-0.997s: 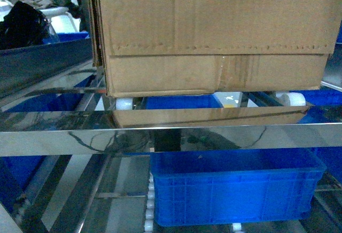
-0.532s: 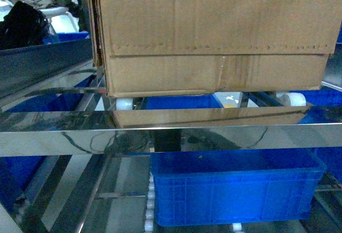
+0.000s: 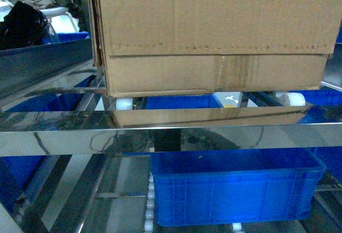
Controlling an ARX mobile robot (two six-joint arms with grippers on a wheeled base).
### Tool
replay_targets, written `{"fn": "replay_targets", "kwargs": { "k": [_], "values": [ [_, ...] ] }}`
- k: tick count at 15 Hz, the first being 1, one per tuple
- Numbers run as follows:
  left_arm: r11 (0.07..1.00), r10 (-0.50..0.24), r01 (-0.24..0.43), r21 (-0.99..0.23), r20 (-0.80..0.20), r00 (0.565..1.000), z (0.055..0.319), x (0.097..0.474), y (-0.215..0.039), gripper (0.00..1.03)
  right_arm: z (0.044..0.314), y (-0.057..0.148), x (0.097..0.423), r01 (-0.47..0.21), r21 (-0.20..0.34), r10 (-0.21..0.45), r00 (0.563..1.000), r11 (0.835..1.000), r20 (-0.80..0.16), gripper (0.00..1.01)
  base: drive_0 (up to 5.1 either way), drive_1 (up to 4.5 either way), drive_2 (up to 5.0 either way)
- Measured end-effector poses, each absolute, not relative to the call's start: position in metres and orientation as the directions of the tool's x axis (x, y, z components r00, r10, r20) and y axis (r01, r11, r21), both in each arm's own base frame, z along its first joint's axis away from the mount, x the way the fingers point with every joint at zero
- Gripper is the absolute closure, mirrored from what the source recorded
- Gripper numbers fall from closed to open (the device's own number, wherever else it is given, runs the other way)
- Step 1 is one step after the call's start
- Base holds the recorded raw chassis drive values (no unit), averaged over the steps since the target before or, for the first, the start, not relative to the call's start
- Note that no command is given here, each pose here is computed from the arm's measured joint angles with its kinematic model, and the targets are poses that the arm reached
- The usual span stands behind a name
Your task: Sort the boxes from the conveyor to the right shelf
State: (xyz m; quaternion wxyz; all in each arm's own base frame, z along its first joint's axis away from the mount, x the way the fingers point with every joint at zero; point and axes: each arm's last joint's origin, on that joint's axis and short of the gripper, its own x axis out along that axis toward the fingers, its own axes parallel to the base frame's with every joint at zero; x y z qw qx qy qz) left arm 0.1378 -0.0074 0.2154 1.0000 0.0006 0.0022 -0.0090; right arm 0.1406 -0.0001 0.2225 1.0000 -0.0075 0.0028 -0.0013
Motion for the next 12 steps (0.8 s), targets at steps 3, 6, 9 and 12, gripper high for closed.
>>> {"fn": "replay_targets", "kwargs": {
  "k": [3, 6, 9, 12],
  "values": [
    [1.0, -0.002, 0.002, 0.001, 0.005, 1.0, 0.202, 0.129, 0.0, 1.01, 0.206, 0.0, 0.131, 0.001, -0.015, -0.002, 1.0, 1.0, -0.002, 0.99, 0.0, 0.0, 0.0],
    [1.0, -0.003, 0.003, 0.001, 0.001, 1.0, 0.19, 0.122, 0.0, 1.01, 0.192, 0.0, 0.124, 0.002, -0.015, -0.002, 1.0, 1.0, -0.004, 0.99, 0.0, 0.0, 0.0],
    [1.0, -0.003, 0.003, 0.001, -0.003, 1.0, 0.181, 0.117, 0.0, 1.01, 0.183, 0.0, 0.118, 0.002, -0.015, -0.002, 1.0, 1.0, -0.006, 0.99, 0.0, 0.0, 0.0],
    [1.0, -0.003, 0.003, 0.001, 0.002, 1.0, 0.177, 0.112, 0.0, 1.01, 0.178, 0.0, 0.113, 0.002, -0.015, -0.002, 1.0, 1.0, 0.002, 0.99, 0.0, 0.0, 0.0]
  ]
}}
